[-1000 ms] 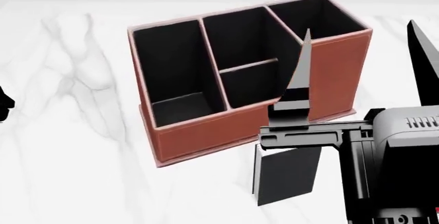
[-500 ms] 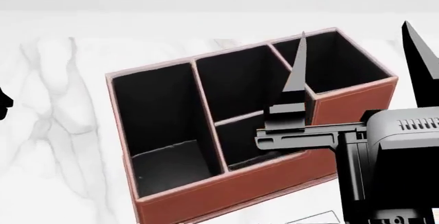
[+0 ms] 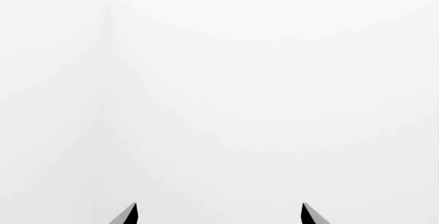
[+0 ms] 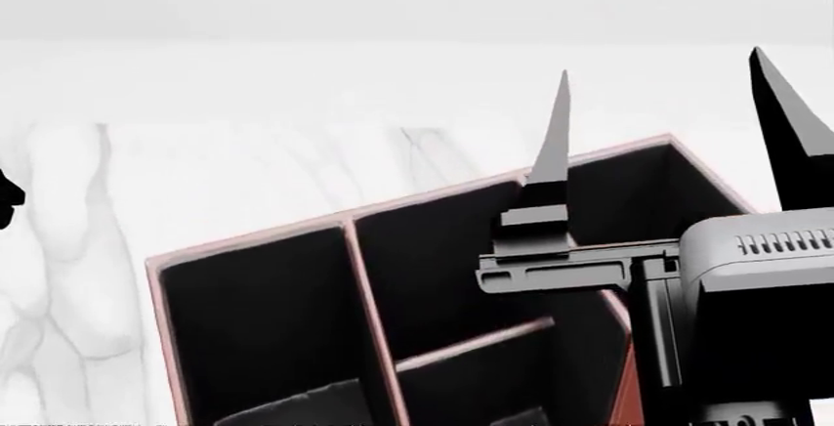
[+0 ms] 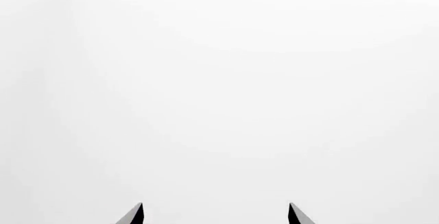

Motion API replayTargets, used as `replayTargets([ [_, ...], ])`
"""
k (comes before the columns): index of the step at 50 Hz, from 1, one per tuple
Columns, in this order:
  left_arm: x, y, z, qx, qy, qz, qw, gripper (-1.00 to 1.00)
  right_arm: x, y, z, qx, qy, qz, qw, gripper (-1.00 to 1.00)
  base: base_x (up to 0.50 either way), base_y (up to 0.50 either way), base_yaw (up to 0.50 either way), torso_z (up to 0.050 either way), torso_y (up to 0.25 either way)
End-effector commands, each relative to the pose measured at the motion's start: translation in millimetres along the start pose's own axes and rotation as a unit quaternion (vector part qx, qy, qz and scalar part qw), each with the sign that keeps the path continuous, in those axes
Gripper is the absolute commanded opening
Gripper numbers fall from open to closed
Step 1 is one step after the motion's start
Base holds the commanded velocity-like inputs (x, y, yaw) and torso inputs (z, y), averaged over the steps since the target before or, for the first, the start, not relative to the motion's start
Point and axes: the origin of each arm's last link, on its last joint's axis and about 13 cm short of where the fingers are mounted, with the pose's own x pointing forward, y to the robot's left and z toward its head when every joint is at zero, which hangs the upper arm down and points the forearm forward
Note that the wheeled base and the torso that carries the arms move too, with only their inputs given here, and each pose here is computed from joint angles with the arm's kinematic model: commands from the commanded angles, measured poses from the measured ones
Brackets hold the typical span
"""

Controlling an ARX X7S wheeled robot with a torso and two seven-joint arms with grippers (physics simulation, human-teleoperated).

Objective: Pick up the book and place it in the front compartment of the caddy.

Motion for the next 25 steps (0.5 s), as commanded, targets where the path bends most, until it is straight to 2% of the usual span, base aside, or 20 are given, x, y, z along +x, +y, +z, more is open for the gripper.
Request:
replayTargets([
  [1, -1, 2.0, 0, -0.002, -0.007, 0.005, 1.000, 1.00, -1, -0.6, 0, -0.001, -0.008, -0.005, 1.000, 1.00, 0.00, 0.00, 0.00, 0.000, 0.000],
  [13, -2, 2.4, -1, -0.003, -0.006, 0.006, 1.000, 1.00, -2, -3.0, 2, -0.011, -0.006, 0.013, 1.000, 1.00, 0.00, 0.00, 0.00, 0.000, 0.000],
  [17, -2, 2.9, -1, -0.002, -0.006, 0.006, 1.000, 1.00, 3, -12.9, 11, -0.045, 0.001, 0.059, 0.997, 1.00, 0.00, 0.00, 0.00, 0.000, 0.000],
  [18, -2, 3.4, 0, -0.002, -0.006, 0.006, 1.000, 1.00, 6, -16.6, 13, -0.065, 0.005, 0.059, 0.996, 1.00, 0.00, 0.00, 0.00, 0.000, 0.000],
  [23, -2, 4.8, 0, -0.001, -0.006, 0.009, 1.000, 1.00, 16, -34.1, 21, -0.080, 0.013, 0.107, 0.991, 1.00, 0.00, 0.00, 0.00, 0.000, 0.000],
  [25, -2, 4.9, 0, -0.001, -0.006, 0.010, 1.000, 1.00, 16, -41.2, 26, -0.085, 0.009, 0.154, 0.984, 1.00, 0.00, 0.00, 0.00, 0.000, 0.000],
])
